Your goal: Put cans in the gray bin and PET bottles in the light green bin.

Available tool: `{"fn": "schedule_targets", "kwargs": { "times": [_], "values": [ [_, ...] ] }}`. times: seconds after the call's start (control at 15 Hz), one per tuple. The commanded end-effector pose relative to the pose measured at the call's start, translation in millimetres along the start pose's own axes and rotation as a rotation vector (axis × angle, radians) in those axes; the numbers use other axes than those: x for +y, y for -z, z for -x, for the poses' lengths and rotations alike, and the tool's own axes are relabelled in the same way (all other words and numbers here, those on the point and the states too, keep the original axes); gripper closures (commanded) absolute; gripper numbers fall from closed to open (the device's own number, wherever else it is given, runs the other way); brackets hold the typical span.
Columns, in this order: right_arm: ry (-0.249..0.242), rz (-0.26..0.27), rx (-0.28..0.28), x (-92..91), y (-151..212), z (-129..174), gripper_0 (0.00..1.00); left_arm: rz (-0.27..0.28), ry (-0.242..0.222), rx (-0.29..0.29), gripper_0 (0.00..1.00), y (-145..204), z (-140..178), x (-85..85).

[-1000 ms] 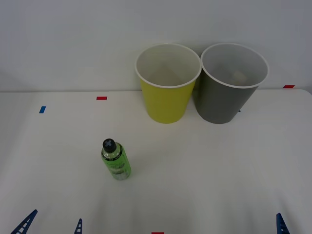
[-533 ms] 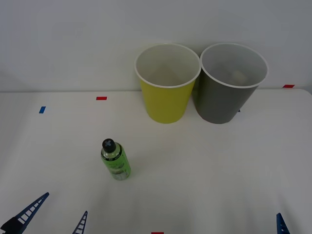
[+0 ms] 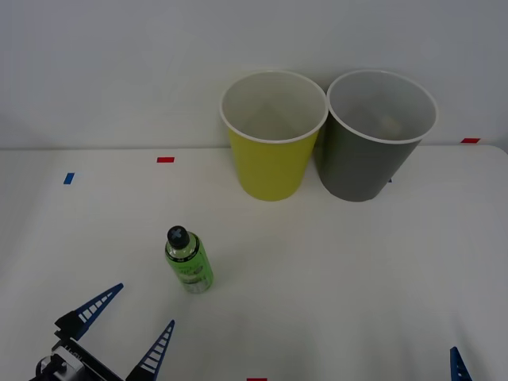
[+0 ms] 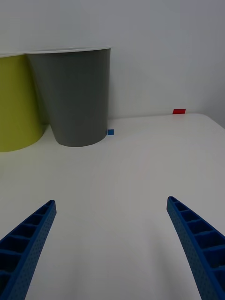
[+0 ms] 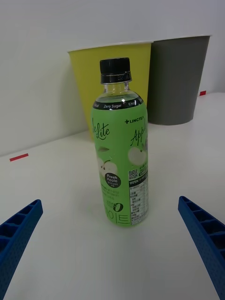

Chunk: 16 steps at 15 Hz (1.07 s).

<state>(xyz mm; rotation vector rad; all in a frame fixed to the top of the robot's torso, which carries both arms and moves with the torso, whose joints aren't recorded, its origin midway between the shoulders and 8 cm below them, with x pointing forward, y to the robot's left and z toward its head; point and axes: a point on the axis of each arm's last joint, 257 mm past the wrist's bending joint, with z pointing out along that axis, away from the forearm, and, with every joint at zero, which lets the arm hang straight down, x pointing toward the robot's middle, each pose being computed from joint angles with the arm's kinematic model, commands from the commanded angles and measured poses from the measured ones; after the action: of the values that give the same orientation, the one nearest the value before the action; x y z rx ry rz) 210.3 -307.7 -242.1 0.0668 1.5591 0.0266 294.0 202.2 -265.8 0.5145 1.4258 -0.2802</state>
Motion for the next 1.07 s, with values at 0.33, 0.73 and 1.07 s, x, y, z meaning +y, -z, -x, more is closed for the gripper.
{"fn": "schedule_targets", "kwargs": {
  "times": [0.33, 0.73, 1.07],
  "values": [
    [0.000, 0.000, 0.000, 0.0, 0, 0, 0.20, -0.063, 0.007, -0.045, 0.00, -47, 10, -1.2],
    [0.000, 0.000, 0.000, 0.0, 0, 0, 0.20, -0.132, 0.054, -0.078, 0.00, -82, 23, -22.0],
    [0.000, 0.000, 0.000, 0.0, 0, 0, 0.20, -0.148, 0.040, -0.076, 0.00, -105, 29, -20.1]
  ]
}}
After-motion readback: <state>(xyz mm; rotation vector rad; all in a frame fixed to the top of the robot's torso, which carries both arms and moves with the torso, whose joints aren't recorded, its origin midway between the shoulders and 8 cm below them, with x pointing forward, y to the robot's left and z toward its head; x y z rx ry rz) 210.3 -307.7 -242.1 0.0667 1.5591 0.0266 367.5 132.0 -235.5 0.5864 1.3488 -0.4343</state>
